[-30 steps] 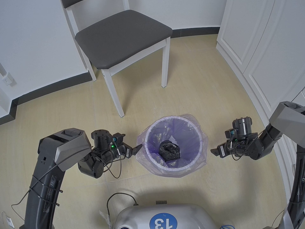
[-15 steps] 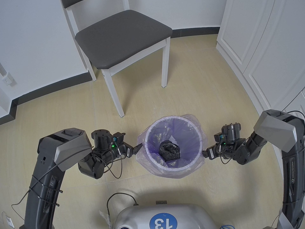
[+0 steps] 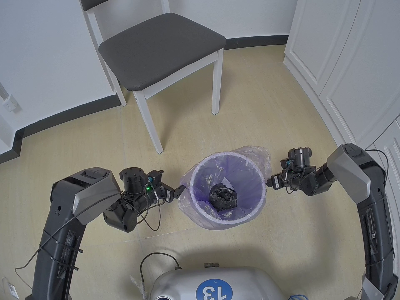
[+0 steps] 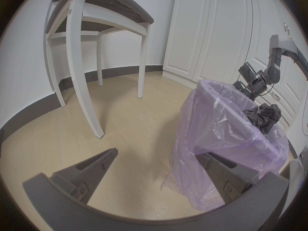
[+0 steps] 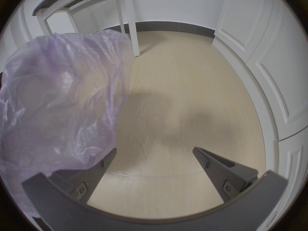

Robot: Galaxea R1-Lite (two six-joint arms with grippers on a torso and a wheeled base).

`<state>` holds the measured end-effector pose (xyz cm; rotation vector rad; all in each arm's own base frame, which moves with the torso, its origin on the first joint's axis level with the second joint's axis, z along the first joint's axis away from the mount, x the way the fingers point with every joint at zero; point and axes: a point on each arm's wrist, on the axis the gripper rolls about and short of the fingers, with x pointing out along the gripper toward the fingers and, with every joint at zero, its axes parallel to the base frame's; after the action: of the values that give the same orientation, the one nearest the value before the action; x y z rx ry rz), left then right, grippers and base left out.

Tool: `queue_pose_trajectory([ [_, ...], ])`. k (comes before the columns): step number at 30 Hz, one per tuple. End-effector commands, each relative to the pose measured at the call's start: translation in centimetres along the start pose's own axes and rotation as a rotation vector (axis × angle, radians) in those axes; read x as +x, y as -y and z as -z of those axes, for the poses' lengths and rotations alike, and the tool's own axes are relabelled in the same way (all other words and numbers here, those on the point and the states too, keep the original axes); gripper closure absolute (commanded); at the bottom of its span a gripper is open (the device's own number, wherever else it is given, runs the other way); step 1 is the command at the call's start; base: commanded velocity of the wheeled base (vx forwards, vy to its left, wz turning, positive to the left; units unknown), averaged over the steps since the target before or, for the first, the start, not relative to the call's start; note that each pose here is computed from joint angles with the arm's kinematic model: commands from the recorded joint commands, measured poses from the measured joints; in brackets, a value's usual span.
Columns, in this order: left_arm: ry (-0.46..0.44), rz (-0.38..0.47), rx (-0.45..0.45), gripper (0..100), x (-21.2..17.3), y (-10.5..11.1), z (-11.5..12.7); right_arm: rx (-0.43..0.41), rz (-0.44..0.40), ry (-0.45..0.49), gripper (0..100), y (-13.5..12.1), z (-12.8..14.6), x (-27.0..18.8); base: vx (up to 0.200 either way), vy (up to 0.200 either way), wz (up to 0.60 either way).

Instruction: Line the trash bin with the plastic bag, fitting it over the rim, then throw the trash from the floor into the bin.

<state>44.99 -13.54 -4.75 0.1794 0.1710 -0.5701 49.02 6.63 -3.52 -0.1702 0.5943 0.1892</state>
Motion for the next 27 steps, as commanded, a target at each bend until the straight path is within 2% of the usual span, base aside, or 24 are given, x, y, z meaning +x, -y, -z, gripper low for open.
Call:
queue_pose_trajectory([
  [1, 0.005, -0.015, 0.002, 0, -3.8, 0.2, -2.8, 0.021, -0.045, -0.129, 0, 2.5, 1.9, -5.9, 0.000, 0.000, 0.00],
  [7, 0.027, -0.022, 0.008, 0, -7.3, 0.9, -4.7, 0.014, -0.024, -0.123, 0, 3.6, 1.0, -11.4, 0.000, 0.000, 0.00],
  [10, 0.040, -0.030, 0.012, 0, -10.2, 1.4, -5.9, 0.023, -0.008, -0.056, 0, 3.6, -0.6, -15.1, 0.000, 0.000, 0.00],
  [13, 0.053, -0.044, 0.012, 0, -11.7, 1.3, -6.4, 0.043, -0.002, -0.003, 0, 3.3, -1.4, -16.2, 0.000, 0.000, 0.00],
  [14, 0.052, -0.045, 0.012, 0, -12.0, 1.4, -6.3, 0.052, -0.002, 0.005, 0, 3.2, -1.5, -16.2, 0.000, 0.000, 0.00],
  [19, 0.084, -0.056, 0.021, 0, -14.0, 1.8, -7.1, 0.204, -0.003, 0.116, 0, 0.9, -2.9, -15.6, 0.000, 0.000, 0.00],
  [27, 0.120, -0.078, 0.033, 0, -15.0, 1.0, -9.3, 0.244, -0.044, 0.159, 0, -1.6, -2.5, -11.6, 0.000, 0.000, 0.00],
])
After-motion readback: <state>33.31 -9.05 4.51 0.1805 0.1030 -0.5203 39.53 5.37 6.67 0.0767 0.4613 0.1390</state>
